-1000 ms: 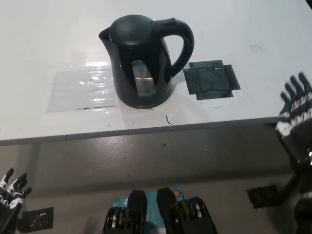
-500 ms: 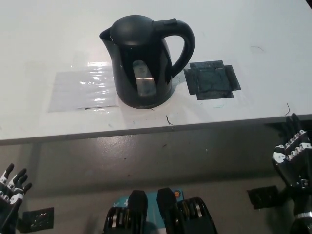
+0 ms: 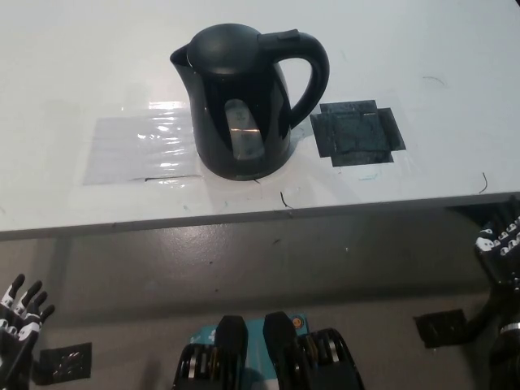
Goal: The robot uses its right hand to push down on the lid of a kettle kept in the middle of the desk to close it
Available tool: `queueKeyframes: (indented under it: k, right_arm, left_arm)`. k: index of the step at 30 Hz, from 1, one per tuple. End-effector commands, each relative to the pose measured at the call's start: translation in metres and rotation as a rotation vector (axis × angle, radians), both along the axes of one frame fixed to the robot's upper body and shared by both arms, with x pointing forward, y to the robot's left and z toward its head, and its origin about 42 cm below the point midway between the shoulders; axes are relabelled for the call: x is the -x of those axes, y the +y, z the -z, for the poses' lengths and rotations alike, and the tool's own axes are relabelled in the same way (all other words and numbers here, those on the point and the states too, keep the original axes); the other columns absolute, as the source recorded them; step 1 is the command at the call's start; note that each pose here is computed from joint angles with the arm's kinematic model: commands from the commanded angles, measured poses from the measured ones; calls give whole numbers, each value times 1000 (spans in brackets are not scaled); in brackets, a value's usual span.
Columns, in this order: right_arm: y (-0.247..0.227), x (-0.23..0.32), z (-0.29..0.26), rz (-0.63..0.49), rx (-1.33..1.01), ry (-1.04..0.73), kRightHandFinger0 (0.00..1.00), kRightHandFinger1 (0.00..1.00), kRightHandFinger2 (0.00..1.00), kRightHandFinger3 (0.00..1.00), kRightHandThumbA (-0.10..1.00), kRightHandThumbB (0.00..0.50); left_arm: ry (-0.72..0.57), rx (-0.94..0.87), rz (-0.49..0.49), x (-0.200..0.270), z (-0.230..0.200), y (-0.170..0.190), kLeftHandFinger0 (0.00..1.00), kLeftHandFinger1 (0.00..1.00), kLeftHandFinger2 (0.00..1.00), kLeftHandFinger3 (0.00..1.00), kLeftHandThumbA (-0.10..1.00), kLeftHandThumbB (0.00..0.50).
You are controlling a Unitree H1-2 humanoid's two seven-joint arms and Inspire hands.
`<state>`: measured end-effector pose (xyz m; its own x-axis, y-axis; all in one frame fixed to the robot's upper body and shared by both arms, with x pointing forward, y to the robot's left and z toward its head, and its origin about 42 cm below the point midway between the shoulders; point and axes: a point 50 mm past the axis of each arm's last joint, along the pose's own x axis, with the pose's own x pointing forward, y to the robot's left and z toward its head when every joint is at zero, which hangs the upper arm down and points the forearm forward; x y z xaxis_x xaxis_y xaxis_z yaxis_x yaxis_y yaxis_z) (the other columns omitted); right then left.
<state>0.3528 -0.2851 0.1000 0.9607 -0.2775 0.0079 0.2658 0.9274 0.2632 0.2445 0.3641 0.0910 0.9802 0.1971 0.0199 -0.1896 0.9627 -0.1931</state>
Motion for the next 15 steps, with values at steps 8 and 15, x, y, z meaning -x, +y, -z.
queueKeyframes:
  k: [8,15]
  right_arm:
    - [4,1,-9,8,-104,-6,1000,1000,1000,1000,23,218]
    - [5,5,-10,10,-116,6,1000,1000,1000,1000,12,221]
  left_arm:
    - [-51,-15,-12,-2,-7,0,1000,1000,945,1000,302,154]
    - [-52,-20,-8,-2,-6,0,1000,1000,947,1000,312,170]
